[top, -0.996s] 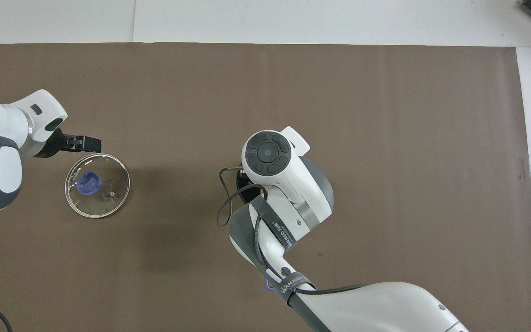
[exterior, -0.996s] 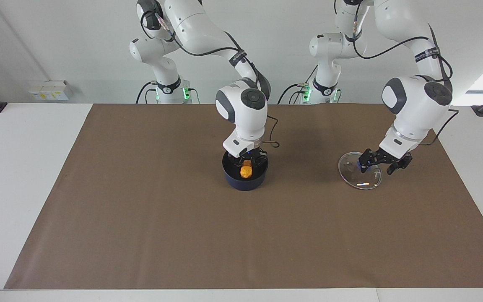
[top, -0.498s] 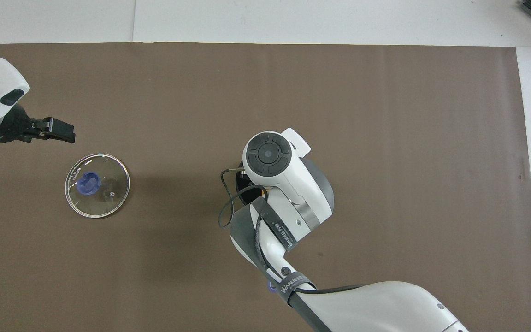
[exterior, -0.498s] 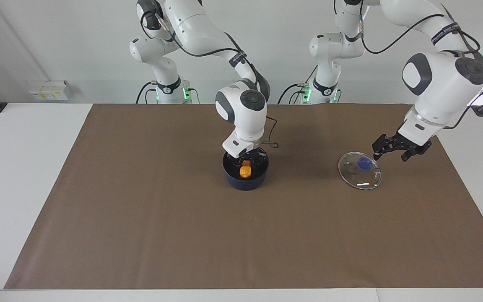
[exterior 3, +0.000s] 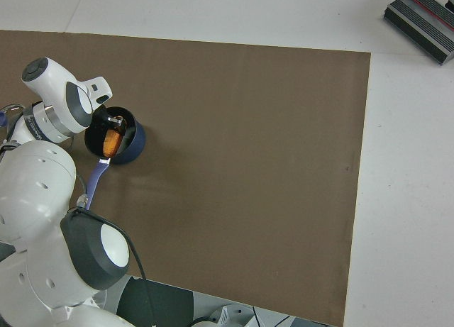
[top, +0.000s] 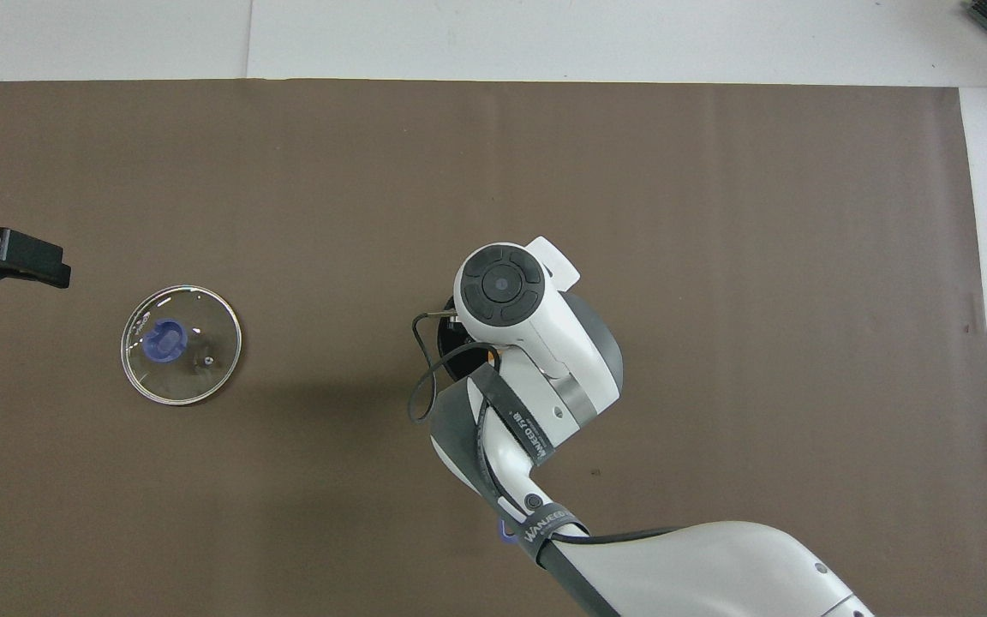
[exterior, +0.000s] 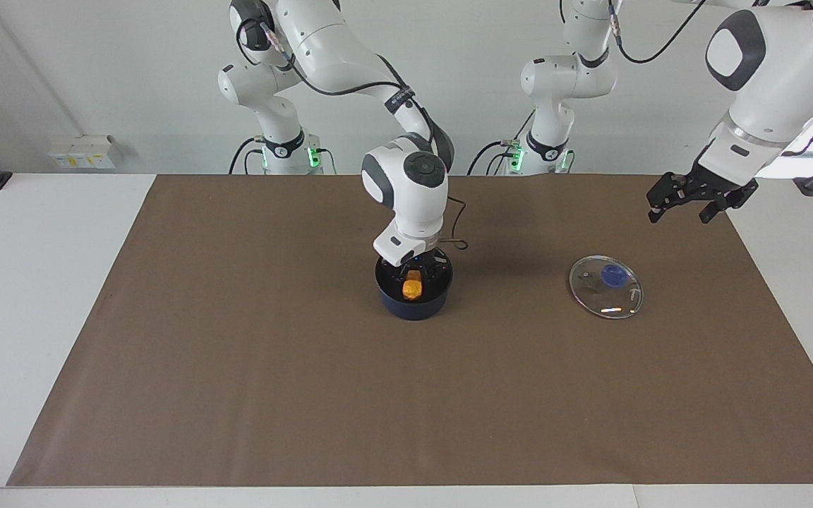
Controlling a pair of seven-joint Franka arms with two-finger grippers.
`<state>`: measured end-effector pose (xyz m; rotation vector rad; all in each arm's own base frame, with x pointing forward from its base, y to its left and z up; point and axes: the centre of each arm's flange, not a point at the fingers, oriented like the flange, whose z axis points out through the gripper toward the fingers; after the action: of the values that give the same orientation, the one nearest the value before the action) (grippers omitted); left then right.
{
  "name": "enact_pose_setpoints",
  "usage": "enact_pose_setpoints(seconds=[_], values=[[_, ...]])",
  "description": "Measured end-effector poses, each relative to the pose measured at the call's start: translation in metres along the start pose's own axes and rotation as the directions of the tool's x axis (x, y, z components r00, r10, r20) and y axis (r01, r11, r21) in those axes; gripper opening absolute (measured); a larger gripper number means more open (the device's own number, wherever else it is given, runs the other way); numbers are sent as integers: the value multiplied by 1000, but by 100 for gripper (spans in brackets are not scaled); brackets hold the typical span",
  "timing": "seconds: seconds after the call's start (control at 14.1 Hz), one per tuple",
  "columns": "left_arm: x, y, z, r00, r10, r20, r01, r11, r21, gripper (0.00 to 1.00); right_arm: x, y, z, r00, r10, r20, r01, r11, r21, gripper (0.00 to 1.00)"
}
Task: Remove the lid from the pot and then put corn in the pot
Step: 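Release the corn into the pot and withdraw the right gripper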
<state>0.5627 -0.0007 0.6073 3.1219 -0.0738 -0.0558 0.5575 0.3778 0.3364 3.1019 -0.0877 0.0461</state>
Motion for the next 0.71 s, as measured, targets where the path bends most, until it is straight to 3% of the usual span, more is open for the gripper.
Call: enact_pose_setpoints(seconds=[0.21,0.28,0.36,0.71], values=[[-12,-13,3,1000,-25,17,25,1000,-3,100,2,0,-3,1000,2,-10,-2,1000,8,81],[-14,-14,6,999,-26,24,26,1000,-3,100,3,-1,-6,1000,2,-15,-2,1000,11,96],[-15,-13,8,999,-26,28,26,1000,-3,100,5,-2,-11,1000,2,-22,-2,1000,18,100],[-20,-11,-3,1000,-22,8,22,1000,-2,100,20,12,-72,994,35,-99,-28,997,74,100]])
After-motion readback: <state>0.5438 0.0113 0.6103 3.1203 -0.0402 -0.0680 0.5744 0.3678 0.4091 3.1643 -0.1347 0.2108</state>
